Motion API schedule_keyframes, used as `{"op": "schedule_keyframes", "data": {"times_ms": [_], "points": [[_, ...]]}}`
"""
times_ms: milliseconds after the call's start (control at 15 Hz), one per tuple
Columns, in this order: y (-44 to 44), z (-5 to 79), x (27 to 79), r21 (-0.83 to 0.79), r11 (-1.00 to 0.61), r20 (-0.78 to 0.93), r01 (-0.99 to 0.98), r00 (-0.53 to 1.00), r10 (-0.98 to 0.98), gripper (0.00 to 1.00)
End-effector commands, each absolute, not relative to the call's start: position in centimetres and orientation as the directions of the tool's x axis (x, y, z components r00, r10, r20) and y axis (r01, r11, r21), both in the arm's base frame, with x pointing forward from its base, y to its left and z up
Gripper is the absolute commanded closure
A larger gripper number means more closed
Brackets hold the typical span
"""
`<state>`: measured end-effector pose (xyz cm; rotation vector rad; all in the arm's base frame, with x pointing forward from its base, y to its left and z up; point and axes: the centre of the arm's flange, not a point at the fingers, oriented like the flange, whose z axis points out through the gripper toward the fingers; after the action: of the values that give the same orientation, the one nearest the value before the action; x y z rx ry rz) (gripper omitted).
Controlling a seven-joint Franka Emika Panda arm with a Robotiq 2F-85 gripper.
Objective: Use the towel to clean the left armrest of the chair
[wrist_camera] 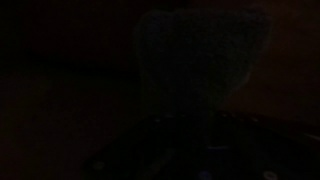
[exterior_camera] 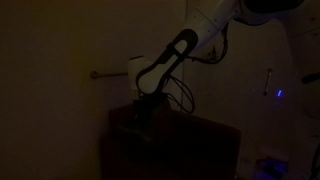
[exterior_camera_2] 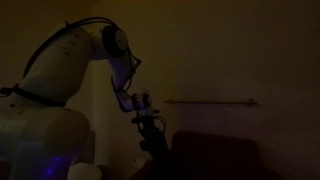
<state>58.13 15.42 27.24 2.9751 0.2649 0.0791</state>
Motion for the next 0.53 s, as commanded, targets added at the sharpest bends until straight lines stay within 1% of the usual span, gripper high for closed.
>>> {"op": "schedule_keyframes", "data": {"times_ms": [0, 133, 267, 467], "points": [[16.3, 26.7, 62.7, 0.187, -0.971, 0.204, 0.150, 0.961, 0.188, 0.94], [17.6, 24.5, 64.5, 0.165, -0.973, 0.234, 0.162, 0.952, 0.198, 0.93], [19.1, 20.8, 65.5, 0.136, -0.972, 0.214, 0.192, 0.952, 0.218, 0.94], [21.3, 14.7, 65.6, 0.101, -0.970, 0.155, 0.223, 0.959, 0.236, 0.93]]}}
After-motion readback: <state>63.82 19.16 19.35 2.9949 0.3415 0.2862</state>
